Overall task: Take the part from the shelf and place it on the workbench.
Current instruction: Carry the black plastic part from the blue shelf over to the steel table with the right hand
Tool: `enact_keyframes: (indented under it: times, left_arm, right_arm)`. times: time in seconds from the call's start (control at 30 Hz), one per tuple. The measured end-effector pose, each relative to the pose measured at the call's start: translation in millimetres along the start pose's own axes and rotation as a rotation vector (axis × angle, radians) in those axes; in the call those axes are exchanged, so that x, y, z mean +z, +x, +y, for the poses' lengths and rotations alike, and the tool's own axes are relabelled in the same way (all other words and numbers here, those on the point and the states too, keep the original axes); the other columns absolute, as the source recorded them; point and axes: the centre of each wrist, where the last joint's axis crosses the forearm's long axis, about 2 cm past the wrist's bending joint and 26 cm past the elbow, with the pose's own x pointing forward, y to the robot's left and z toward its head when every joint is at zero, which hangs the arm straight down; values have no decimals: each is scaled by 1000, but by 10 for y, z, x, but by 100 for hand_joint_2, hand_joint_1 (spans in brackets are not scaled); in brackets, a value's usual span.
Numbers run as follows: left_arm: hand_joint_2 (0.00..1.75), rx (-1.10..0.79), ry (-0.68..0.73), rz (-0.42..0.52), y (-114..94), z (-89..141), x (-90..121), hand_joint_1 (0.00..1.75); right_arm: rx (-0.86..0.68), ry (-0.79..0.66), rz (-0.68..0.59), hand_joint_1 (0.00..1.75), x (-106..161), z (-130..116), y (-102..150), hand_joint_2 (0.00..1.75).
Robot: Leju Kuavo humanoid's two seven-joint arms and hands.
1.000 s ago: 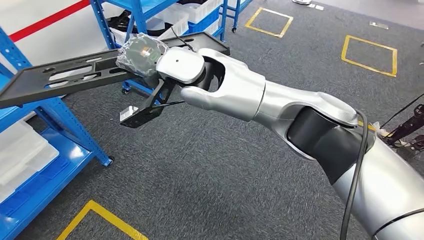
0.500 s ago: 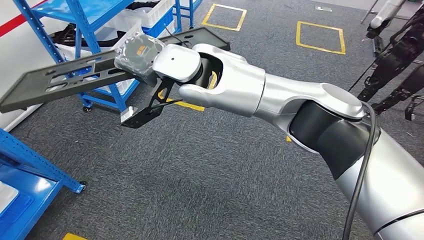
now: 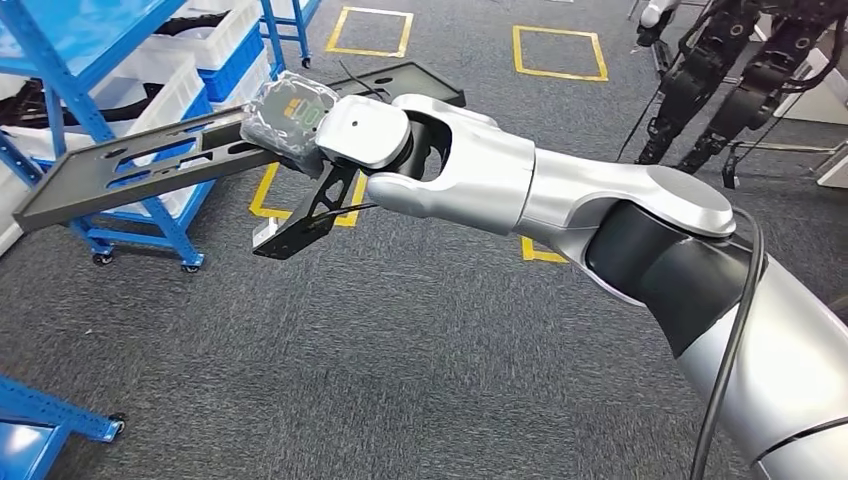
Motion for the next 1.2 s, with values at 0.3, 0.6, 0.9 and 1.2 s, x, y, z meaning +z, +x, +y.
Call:
enact_keyframes:
  times: [0.3,0.6,0.9,1.2]
  left_arm:
    - [175,-1,3,1,-18,3,6,0]
    - [175,-4,1,2,-8,-7,3,0]
    - [175,-7,2,4,-19,-3,6,0]
    - [175,-7,-3,0,2,-27,0,0]
  right_arm:
    - [3,-5,-2,175,-24,-5,6,175]
    - [2,3,14,175,-9,31,-43,175]
    - [-4,14,25,175,10,79,-82,175]
    - [2,-1,24,175,11,-53,-103,175]
